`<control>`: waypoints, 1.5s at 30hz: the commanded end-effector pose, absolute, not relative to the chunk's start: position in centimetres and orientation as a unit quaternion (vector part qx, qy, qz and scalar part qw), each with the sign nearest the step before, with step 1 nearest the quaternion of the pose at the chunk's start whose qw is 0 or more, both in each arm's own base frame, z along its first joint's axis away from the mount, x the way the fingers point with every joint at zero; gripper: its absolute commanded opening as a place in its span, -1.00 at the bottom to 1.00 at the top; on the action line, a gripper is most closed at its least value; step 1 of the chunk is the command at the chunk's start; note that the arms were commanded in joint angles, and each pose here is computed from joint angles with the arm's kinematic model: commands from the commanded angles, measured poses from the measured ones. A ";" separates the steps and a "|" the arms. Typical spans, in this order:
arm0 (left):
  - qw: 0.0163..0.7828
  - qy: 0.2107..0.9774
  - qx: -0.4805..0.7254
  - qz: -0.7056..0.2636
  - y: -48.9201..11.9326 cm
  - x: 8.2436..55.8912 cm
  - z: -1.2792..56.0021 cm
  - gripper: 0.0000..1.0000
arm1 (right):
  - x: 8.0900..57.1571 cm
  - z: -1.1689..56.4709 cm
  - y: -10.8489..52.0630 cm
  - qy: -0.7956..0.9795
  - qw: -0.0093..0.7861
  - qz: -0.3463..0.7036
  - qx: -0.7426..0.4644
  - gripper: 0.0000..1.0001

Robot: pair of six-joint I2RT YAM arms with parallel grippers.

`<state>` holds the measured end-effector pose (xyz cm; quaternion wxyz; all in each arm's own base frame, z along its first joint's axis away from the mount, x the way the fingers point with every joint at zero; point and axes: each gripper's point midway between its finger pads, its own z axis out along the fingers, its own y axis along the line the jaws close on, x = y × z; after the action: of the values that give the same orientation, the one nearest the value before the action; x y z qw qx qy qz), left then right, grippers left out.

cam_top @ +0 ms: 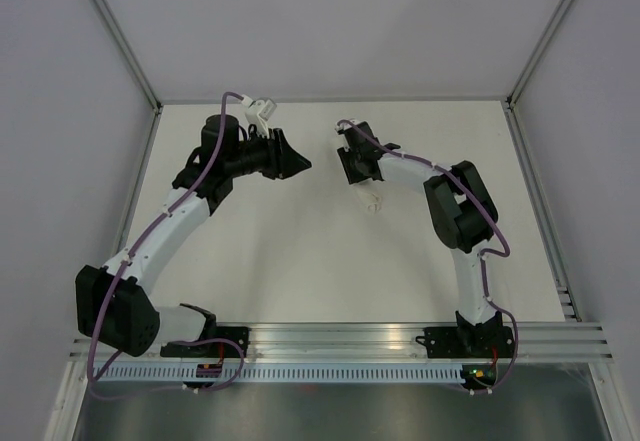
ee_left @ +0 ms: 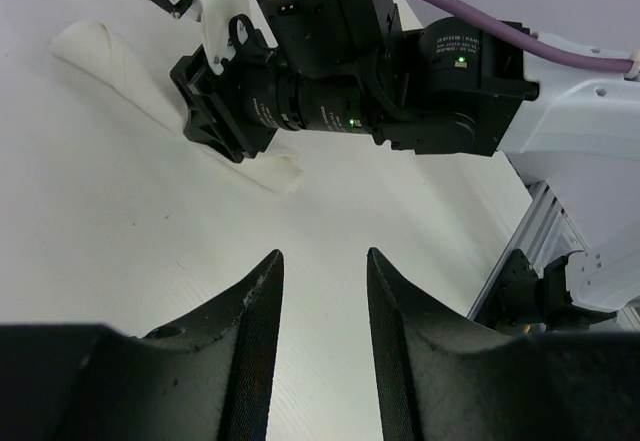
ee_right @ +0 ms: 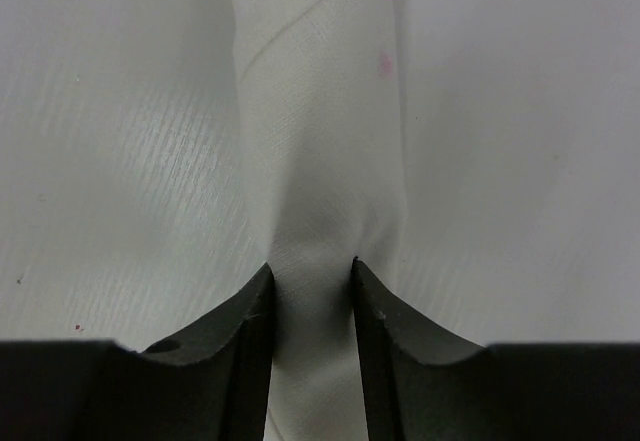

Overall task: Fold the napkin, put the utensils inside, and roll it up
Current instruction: Roll the napkin with the utensil

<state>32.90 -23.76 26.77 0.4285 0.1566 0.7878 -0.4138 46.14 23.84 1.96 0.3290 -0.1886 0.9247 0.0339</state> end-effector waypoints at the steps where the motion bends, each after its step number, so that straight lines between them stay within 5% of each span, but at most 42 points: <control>1: 0.412 0.787 0.145 -0.436 -24.0 31.8 27.4 -0.11 | 40.4 -4.2 19.8 0.965 0.185 -0.009 -0.184 -0.17; 16: 0.396 0.795 0.144 -0.436 -24.4 32.3 26.3 -0.11 | 42.0 -0.2 22.5 0.957 0.200 0.051 -0.204 0.07; 45: 0.379 0.814 0.138 -0.418 -24.5 33.8 23.9 -0.11 | 47.2 11.8 21.8 0.924 0.293 0.175 -0.170 0.19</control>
<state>33.35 -24.28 22.39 0.3667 0.1429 0.8211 -0.4134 47.30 23.02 7.33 0.2699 -0.1843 0.9332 0.1493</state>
